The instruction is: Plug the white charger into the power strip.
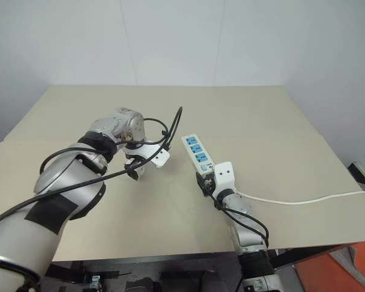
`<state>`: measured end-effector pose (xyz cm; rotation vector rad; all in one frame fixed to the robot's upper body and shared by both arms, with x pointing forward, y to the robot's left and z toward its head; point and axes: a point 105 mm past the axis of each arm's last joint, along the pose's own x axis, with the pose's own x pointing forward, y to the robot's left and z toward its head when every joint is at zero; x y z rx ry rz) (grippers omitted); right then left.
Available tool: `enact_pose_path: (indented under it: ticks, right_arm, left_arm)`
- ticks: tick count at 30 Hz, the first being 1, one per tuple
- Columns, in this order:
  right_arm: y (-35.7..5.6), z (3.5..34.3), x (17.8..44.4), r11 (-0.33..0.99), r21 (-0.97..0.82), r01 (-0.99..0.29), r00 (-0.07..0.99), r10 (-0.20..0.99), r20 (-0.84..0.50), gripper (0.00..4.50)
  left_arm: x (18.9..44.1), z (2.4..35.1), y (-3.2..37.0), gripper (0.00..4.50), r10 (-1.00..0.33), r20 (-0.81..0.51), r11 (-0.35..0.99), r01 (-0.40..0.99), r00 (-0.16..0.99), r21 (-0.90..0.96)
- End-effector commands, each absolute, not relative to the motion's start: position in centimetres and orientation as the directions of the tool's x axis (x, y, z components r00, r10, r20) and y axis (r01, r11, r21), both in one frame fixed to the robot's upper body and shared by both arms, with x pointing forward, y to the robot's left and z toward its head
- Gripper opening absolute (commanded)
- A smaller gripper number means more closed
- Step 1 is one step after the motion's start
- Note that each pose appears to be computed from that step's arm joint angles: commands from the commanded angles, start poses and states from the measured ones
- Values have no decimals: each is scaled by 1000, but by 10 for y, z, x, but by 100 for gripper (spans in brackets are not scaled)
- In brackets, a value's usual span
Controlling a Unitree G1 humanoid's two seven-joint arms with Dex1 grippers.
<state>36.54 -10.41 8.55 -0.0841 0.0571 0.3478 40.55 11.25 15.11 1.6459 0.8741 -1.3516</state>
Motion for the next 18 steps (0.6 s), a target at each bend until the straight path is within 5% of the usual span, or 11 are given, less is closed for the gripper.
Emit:
enact_pose_path:
  ticks: [1, 10, 13, 18]
  right_arm:
    - [-104, 74, 362, 939, -68, -338, 937, 329, -116, 341]
    - [-104, 73, 362, 939, -68, -338, 937, 329, -119, 341]
    - [-104, 73, 362, 939, -67, -336, 937, 327, -121, 341]
    - [-105, 72, 361, 941, -66, -331, 939, 321, -122, 341]
  left_arm:
    - [410, 162, 111, 450, 39, -973, -441, 878, 226, 186]
    - [410, 155, 115, 450, 70, -972, -428, 887, 224, 174]
    - [410, 152, 117, 393, 89, -971, -427, 889, 223, 166]
    - [410, 147, 118, 237, 80, -973, -414, 895, 217, 166]
